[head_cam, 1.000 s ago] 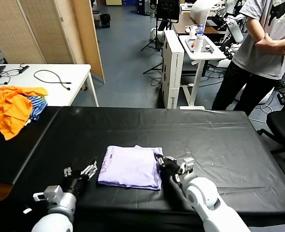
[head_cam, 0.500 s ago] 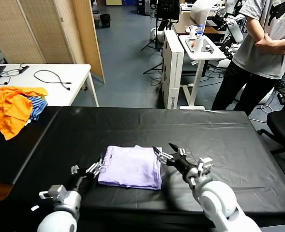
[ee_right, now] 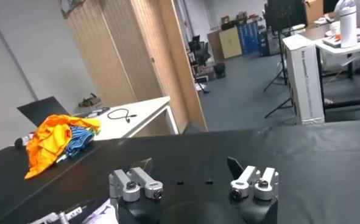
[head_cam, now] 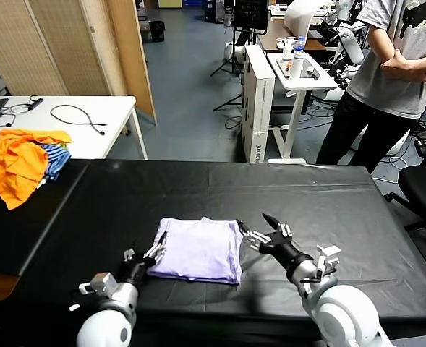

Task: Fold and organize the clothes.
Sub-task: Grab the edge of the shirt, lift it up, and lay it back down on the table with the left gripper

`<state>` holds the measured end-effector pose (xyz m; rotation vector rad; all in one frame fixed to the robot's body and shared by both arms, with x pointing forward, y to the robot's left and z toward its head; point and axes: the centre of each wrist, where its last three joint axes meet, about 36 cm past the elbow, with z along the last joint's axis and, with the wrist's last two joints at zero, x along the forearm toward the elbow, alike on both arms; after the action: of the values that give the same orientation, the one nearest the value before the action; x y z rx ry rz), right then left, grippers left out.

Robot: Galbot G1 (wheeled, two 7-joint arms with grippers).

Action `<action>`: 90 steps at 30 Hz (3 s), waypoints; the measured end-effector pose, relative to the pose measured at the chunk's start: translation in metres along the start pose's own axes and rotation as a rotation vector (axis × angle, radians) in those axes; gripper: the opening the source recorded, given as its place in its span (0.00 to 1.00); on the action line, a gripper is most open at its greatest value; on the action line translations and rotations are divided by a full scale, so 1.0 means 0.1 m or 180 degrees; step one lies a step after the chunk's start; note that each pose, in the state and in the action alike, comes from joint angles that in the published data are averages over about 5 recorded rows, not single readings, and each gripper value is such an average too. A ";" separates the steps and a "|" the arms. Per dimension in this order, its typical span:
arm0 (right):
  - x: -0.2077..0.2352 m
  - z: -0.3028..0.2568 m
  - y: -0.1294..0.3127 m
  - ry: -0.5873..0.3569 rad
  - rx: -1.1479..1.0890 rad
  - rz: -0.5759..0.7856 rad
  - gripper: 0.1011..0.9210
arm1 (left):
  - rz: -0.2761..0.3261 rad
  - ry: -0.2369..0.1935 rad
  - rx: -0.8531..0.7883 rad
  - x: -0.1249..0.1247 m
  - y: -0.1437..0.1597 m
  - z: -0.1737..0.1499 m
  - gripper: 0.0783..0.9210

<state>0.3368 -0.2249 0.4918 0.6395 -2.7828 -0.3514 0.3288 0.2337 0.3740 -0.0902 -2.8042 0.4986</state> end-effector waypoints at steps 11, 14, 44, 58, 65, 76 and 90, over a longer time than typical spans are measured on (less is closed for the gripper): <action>0.01 -0.02 0.02 -0.0013 0.0019 -0.0015 0.98 | -0.0013 0.0052 0.0117 -0.01 0.02 0.09 0.98; 0.00 -0.02 0.02 -0.0016 0.0025 -0.0018 0.98 | 0.0006 0.0049 0.0195 -0.01 0.03 0.10 0.95; 0.07 0.20 -0.29 0.0211 0.0122 0.0625 0.98 | -0.0090 0.0150 -0.0139 0.15 0.24 -0.18 0.11; 0.03 0.38 -0.33 0.0306 0.0069 0.0716 0.98 | -0.0644 -0.0121 -0.1396 0.58 1.39 -1.33 0.11; 0.01 0.46 -0.30 0.0347 0.0038 0.0682 0.98 | -0.0867 -0.0365 -0.1985 0.73 1.33 -1.81 0.11; 0.03 0.41 -0.23 0.0325 0.0052 0.0637 0.98 | -0.0260 -0.0294 -0.1268 0.67 0.30 -1.11 0.11; -0.01 0.30 -0.14 0.0295 -0.0079 0.0446 0.98 | 0.0277 0.0028 -0.0264 0.39 -0.70 -0.27 0.11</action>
<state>0.3341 -0.2319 0.4598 0.4404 -2.7112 -0.3184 0.2991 0.1814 0.4329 -0.2320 -2.8216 0.4006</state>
